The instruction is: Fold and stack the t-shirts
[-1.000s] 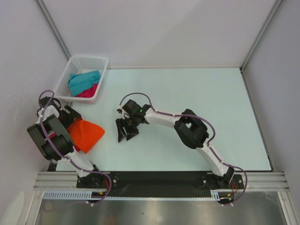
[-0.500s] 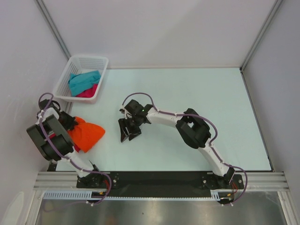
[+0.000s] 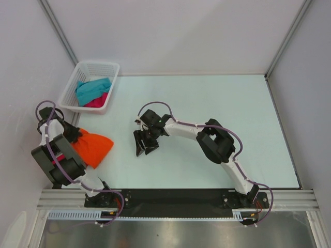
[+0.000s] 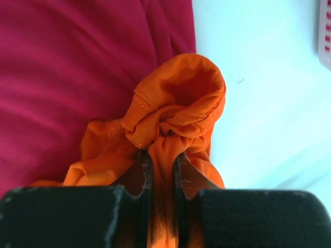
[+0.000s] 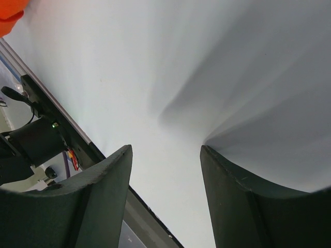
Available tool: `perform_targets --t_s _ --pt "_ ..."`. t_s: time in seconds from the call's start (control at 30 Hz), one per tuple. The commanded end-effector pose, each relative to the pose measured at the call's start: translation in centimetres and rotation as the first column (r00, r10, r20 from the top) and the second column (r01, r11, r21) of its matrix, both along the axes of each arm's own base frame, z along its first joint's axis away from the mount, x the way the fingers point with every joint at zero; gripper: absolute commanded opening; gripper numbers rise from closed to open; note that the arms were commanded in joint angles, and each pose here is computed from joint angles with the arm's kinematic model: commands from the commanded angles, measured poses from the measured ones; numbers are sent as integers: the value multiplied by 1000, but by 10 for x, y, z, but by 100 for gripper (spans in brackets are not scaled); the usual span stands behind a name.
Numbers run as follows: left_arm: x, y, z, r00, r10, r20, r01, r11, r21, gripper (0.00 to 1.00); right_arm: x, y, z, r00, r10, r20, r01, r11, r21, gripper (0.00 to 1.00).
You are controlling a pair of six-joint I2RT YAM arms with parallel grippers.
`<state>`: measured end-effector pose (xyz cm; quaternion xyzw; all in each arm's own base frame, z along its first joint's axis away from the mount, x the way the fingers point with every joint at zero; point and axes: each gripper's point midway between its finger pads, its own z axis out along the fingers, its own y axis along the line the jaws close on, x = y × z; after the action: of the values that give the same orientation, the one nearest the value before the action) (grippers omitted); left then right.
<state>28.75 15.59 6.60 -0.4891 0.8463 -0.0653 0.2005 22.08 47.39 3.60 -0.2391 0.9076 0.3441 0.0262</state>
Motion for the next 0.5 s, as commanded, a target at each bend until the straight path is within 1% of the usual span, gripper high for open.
perform_targets --t_s 0.0,0.3,0.47 --pt "0 25 45 997 72 41 -78 986 148 0 2 -13 1 999 0 38 1 999 -49 61" --pt "-7 37 69 991 115 69 -127 969 212 0 3 -16 5 999 4 52 -1 998 -60 61" --pt "-15 48 85 986 150 69 -163 948 272 0 5 -14 7 999 3 54 1 998 -56 61"
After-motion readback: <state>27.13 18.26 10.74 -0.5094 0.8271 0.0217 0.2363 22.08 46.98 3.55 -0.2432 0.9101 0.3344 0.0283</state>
